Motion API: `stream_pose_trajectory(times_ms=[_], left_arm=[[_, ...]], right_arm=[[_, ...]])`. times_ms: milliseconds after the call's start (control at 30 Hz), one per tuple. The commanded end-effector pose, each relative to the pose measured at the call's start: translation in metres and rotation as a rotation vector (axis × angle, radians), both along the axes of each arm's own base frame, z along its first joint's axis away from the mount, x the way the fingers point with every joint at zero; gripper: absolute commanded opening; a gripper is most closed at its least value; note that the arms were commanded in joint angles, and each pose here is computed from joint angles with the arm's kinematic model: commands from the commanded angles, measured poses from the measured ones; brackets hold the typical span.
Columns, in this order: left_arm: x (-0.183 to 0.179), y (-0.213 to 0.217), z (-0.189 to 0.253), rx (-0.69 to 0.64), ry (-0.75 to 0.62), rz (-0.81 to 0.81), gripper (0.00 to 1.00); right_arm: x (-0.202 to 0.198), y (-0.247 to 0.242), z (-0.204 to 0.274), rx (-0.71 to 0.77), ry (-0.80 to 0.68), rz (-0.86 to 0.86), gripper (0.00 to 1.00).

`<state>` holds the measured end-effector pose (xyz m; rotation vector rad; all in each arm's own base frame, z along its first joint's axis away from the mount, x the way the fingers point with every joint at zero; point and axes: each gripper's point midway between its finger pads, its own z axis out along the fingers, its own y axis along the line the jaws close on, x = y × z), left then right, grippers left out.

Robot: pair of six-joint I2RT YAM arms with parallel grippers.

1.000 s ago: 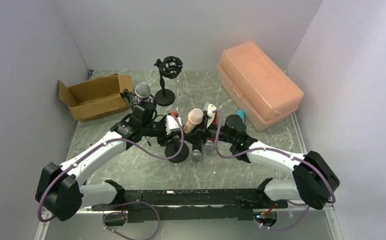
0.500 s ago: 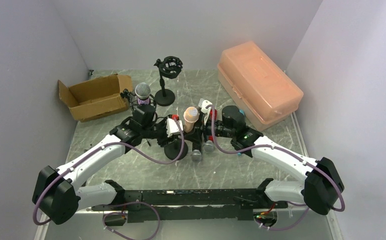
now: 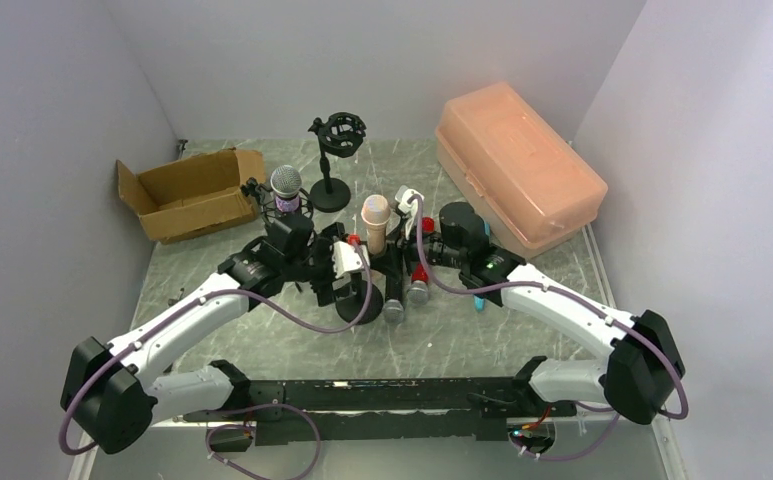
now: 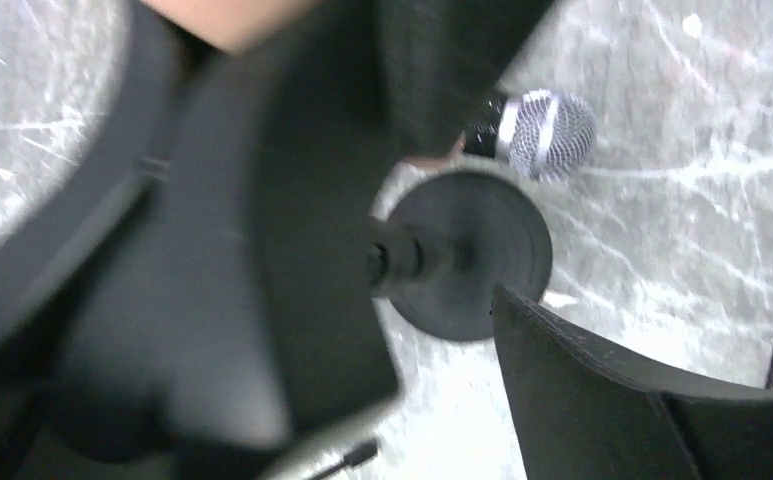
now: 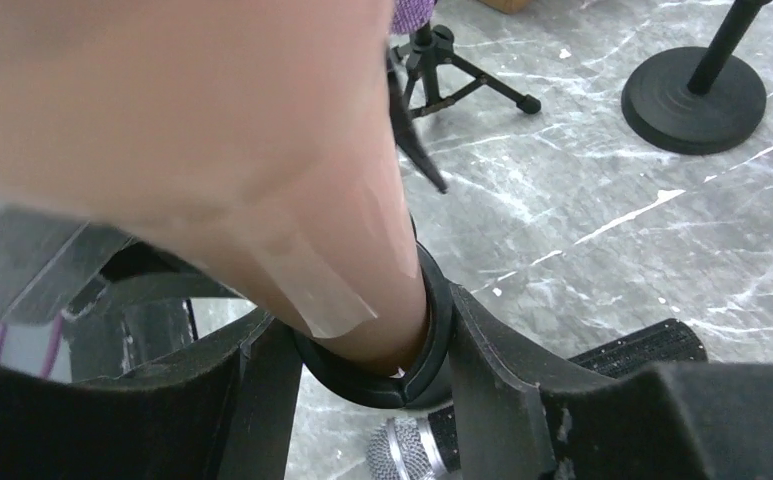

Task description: Attach the microphones to the stand

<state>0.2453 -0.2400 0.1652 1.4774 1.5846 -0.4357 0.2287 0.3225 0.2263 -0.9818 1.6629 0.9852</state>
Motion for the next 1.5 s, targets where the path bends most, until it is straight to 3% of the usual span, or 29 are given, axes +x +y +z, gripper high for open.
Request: stream_pose_trajectory(times_ms=[0,167,533,800,1100,1467], left_arm=[[-0.019,0.018,0.018,0.056,0.037,-0.004,1.00],[-0.046,0.030,0.048,0.047,0.131,0.010,0.99],[-0.044,0.069,0.142,0.058,0.042,0.191,0.99],[-0.037,0.078,0.161,0.056,0.021,0.271,1.00],[-0.037,0.090,0.202,0.030,-0.033,0.328,0.99],[-0.020,0.096,0.204,-0.021,0.032,0.427,0.99]], right_arm=[[0.018,0.009,0.025,0.067,0.031,-0.093,0.00],[0.033,0.013,0.036,0.093,0.012,-0.159,0.00],[0.093,0.012,0.091,0.132,-0.170,-0.360,0.00],[0.158,-0.007,0.101,0.180,-0.300,-0.585,0.00],[0.240,-0.067,0.094,0.135,-0.344,-0.839,0.00],[0.266,-0.130,0.063,0.029,-0.308,-0.985,0.00]])
